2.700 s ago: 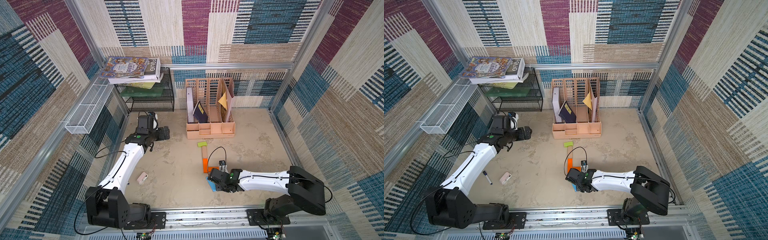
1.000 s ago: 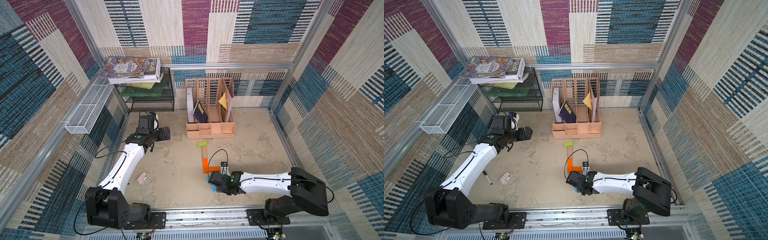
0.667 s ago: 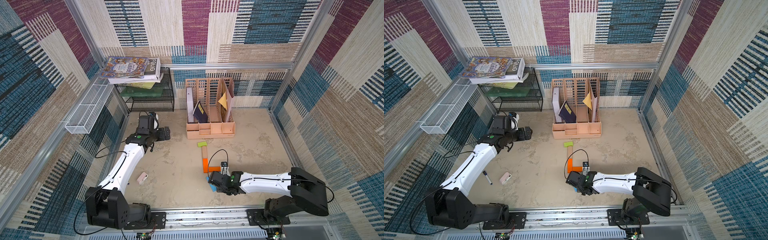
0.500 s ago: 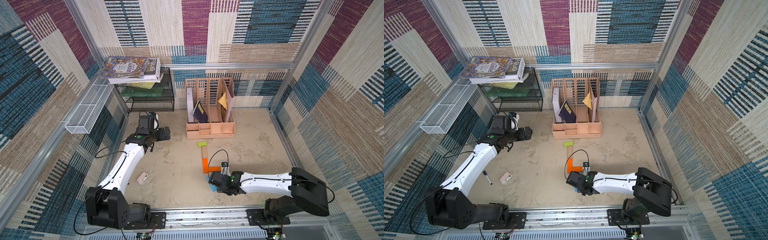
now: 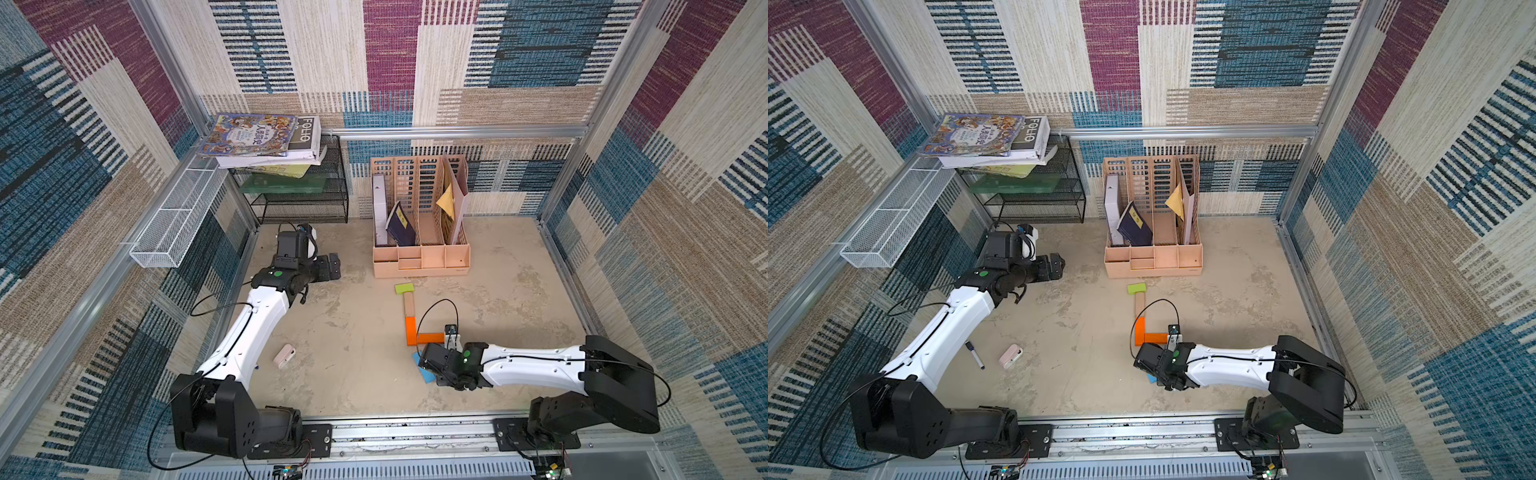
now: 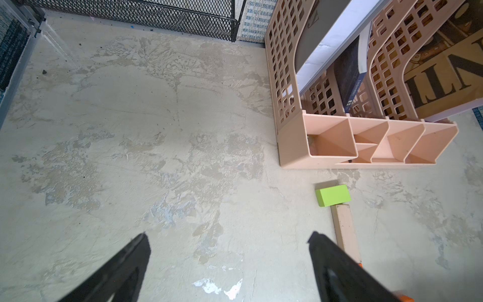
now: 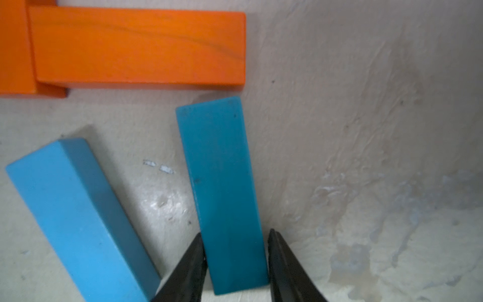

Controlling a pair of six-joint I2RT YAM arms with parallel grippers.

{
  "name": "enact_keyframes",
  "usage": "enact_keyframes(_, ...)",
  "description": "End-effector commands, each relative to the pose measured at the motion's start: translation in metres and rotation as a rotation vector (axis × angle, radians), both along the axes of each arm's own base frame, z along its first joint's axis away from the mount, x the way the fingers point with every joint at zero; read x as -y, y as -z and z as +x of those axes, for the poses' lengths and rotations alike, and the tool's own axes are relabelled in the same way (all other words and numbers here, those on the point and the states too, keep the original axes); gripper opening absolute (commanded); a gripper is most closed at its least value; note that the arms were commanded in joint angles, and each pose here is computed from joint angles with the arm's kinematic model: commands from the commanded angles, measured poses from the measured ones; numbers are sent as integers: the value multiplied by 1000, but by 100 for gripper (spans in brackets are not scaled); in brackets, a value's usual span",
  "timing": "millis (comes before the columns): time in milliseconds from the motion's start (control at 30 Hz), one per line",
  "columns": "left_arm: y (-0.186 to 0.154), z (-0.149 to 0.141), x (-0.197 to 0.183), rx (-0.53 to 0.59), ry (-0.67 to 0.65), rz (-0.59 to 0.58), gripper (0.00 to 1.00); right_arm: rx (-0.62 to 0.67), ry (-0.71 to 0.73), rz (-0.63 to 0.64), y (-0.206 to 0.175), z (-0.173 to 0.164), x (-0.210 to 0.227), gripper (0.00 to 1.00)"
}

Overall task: Assemble a giraffe with building blocks
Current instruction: Adjust the building block at the center of the board, then assemble the building block at the center of the board.

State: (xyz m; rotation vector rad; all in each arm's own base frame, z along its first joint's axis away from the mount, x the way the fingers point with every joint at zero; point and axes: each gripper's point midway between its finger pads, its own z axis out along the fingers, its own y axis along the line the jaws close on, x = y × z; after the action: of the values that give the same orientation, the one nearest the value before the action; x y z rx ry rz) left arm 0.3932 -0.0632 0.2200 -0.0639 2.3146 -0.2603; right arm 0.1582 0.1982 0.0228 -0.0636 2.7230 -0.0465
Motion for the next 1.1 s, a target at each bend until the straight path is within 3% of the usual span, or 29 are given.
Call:
enact_keyframes(0,-2,1,-1,10,1,10,99,-2,3,-24,1,-1,6,42)
enact_keyframes(67,-1,1,-1,9,1,11,99,-2,-2,-21,1,0,5,48)
enact_keyframes(133,-2,1,0,10,2,10,99,3,-15,-13,-1,0,1,74)
enact_keyframes(167,-2,1,-1,10,1,10,99,10,-26,-7,-3,1,-1,78)
enact_keyframes(400,-5,0,8,7,30,-25,99,89,-47,36,-35,4,-3,79)
enact_keyframes(567,-21,-16,47,17,138,-11,95,256,-6,65,-95,25,23,79)
enact_keyframes(667,-39,-39,81,23,198,33,95,405,36,104,-139,47,51,77)
enact_keyframes(833,-26,-107,129,-62,250,-138,92,531,101,191,-182,87,107,86)
enact_keyframes(900,-6,-136,149,-105,271,-155,91,528,123,197,-186,101,124,96)
enact_keyframes(1067,48,-193,197,-254,291,-167,90,413,190,229,-162,134,146,96)
